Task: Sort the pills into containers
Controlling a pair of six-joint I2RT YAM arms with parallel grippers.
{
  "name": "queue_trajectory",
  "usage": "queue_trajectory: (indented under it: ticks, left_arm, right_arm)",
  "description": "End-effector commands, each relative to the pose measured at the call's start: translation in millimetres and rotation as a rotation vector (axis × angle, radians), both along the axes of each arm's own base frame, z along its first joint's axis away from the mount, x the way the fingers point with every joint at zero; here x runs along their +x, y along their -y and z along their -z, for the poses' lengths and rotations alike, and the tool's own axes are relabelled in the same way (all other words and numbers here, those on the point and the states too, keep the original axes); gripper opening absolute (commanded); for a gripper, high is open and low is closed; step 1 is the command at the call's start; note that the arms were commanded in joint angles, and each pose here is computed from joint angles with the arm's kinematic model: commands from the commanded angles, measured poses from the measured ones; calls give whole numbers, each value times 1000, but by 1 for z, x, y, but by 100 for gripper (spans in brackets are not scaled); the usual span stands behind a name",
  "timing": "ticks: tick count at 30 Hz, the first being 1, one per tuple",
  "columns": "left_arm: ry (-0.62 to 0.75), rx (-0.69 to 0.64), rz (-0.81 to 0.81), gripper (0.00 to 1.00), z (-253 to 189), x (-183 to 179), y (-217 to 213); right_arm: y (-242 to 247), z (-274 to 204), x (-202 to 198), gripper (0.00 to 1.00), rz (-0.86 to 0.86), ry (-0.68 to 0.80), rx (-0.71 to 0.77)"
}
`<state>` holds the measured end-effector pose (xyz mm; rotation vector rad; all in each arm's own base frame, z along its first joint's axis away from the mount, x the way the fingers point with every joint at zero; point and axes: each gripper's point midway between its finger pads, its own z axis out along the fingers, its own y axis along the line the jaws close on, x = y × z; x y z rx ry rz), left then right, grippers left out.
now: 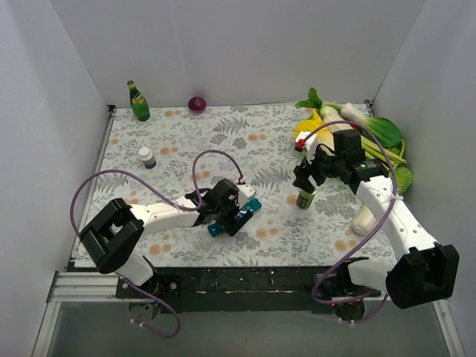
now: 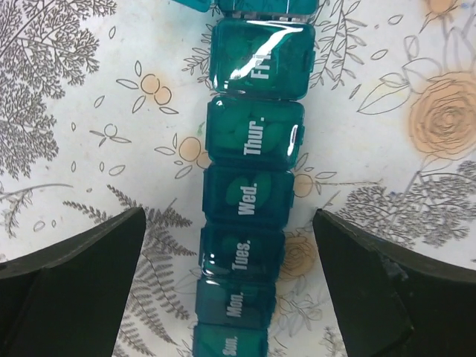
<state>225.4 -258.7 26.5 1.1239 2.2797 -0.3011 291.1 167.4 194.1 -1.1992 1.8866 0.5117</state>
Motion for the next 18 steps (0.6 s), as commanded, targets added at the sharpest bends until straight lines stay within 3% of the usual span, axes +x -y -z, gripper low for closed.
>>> queue_trajectory:
  ticks: [1, 3, 7, 10, 11, 14, 15, 17, 18]
  left_arm:
    - [70, -150, -73, 98, -56, 8, 10]
    - [74, -225, -58, 98, -74, 4, 17]
    - [115, -535, -7, 98, -139, -1, 52]
    - [69, -699, 72, 98, -176, -3, 90]
    - [3, -668, 65, 98, -158, 5, 105]
    - [-128, -652, 47, 96, -166, 19, 142]
    - [-203, -594, -9, 92, -134, 27, 153]
    - [-230, -583, -44, 91, -139, 38, 172]
    - [-255, -549, -70, 91, -121, 42, 181]
  right_arm:
    - [39, 10, -14, 82, 80, -20, -39]
    - [54, 5, -17, 82, 115, -7, -11]
    - [70, 6, -22, 82, 170, -11, 53]
    - [82, 7, -17, 82, 281, -28, 117]
    - [85, 11, -16, 82, 320, -37, 126]
    - [108, 10, -7, 82, 481, -43, 161]
    - [119, 11, -5, 82, 531, -54, 182]
    - [129, 9, -4, 82, 580, -50, 219]
    - [136, 12, -5, 82, 606, -62, 235]
